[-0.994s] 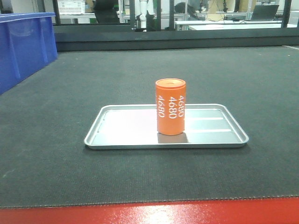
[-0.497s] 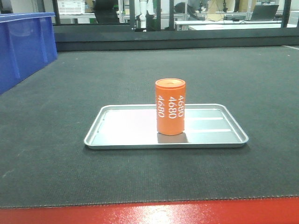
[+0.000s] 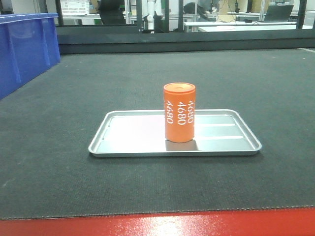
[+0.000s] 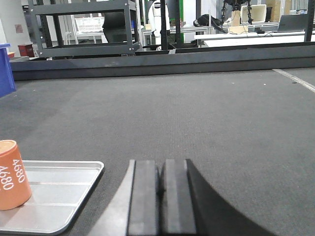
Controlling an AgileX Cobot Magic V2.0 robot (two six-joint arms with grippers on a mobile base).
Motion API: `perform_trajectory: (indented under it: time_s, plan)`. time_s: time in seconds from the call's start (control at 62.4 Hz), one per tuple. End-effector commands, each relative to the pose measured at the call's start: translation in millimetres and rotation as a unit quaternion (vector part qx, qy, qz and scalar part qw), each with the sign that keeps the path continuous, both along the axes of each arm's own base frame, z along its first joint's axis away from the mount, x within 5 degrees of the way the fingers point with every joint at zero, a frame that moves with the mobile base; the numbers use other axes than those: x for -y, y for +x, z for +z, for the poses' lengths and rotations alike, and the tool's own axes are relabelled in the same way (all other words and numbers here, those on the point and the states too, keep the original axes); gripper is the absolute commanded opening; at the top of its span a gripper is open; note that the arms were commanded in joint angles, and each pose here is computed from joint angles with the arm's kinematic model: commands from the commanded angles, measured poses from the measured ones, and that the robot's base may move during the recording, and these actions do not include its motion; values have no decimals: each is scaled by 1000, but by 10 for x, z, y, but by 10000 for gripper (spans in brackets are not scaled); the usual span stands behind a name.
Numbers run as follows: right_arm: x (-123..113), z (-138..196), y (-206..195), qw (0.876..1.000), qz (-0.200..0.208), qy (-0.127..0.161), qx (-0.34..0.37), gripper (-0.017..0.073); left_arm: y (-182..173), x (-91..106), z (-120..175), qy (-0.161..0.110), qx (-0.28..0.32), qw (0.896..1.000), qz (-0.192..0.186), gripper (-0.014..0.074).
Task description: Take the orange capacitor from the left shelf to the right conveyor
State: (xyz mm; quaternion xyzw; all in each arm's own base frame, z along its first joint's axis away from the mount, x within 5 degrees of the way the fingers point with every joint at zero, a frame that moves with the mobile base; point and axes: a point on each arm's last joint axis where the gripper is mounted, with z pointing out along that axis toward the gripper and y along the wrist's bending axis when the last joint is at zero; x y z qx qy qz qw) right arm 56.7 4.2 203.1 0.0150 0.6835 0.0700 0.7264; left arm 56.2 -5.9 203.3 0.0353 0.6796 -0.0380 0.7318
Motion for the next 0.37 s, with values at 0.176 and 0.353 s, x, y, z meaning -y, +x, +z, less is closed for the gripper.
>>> perform_trajectory:
  time_s: [0.176, 0.353]
  plan:
    - [-1, 122, -34, 998, -1, -7, 63, 54, -4, 2, 97, -7, 40, 999, -3, -105]
    - [-2, 122, -34, 998, 0, -7, 64, 54, -4, 2, 97, -7, 40, 999, -3, -105]
